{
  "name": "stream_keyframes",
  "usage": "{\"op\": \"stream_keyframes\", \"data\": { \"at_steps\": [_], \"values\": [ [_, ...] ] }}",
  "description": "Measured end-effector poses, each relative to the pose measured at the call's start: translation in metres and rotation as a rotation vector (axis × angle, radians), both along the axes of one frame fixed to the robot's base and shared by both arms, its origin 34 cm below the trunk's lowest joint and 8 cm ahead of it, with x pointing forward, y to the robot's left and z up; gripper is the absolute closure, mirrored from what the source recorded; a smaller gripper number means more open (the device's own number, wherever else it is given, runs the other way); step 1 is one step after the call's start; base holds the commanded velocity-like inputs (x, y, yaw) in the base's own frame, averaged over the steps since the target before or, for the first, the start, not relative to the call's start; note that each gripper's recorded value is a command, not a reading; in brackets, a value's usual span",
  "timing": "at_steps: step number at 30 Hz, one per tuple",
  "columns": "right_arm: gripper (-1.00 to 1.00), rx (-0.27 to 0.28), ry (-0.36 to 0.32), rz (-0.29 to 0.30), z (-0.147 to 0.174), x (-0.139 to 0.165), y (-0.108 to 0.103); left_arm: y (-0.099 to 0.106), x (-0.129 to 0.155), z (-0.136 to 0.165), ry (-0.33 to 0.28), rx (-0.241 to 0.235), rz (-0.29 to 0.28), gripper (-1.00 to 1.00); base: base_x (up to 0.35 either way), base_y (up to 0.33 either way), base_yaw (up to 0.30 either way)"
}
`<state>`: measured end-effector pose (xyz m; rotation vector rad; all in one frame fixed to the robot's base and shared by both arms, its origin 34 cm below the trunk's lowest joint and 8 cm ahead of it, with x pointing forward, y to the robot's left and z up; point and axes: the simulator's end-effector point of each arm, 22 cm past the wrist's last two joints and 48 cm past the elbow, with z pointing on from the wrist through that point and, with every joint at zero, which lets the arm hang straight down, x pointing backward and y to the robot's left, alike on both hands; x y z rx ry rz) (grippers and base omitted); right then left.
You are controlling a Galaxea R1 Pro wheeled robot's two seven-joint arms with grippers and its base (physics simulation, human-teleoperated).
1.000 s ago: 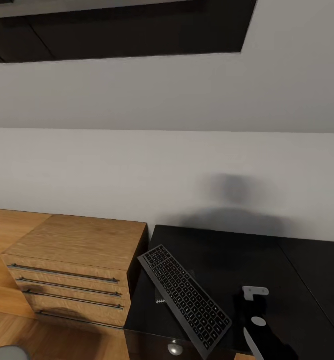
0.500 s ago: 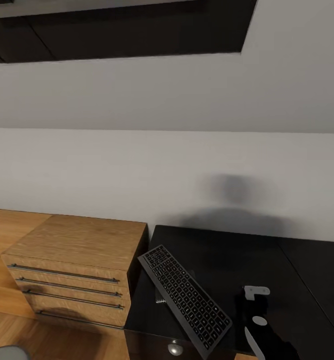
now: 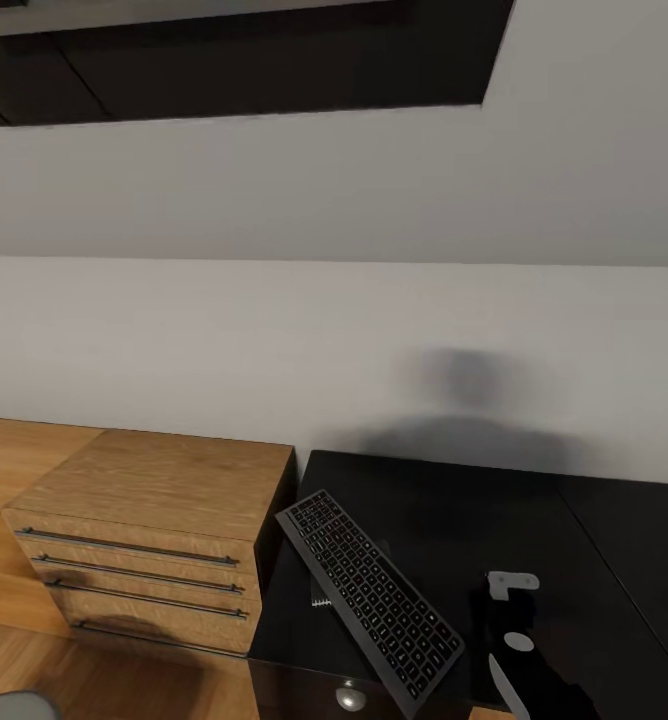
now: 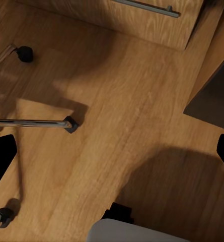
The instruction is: In the bedroom, organize the workspace by keeping the computer under the desk, ensuring the monitor is on the desk, placing the keyboard on the desk next to the monitor, placing the mouse on the desk next to the keyboard, moving the folder from the swivel chair onto the desk next to the mouse, stacking the notebook on top of the folder with the pen on top of the notebook, and positioning the swivel chair next to the desk.
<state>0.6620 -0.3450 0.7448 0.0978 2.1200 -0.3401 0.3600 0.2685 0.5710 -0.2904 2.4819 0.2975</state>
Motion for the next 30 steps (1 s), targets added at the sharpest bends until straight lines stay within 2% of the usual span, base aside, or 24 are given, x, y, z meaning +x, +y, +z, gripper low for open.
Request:
{"op": "stream_keyframes", "data": {
  "at_steps": [14,15,30],
  "values": [
    [1.00,-0.003,-0.002,0.001,0.0004,0.0001,-0.0001,0.0000,0.0000,0.0000,0.000,0.000,0.000,-1.00,0.000,0.000,0.000],
    [-1.00,-0.003,-0.005,0.001,0.0011,0.0006,-0.0001,0.0000,0.0000,0.0000,0.000,0.000,0.000,-1.00,0.000,0.000,0.000],
    [-1.00,-0.003,-0.021,0.006,0.0040,0.0027,0.0011,0.0000,0.0001,0.0000,0.000,0.000,0.000,-1.00,0.000,0.000,0.000]
  ]
}}
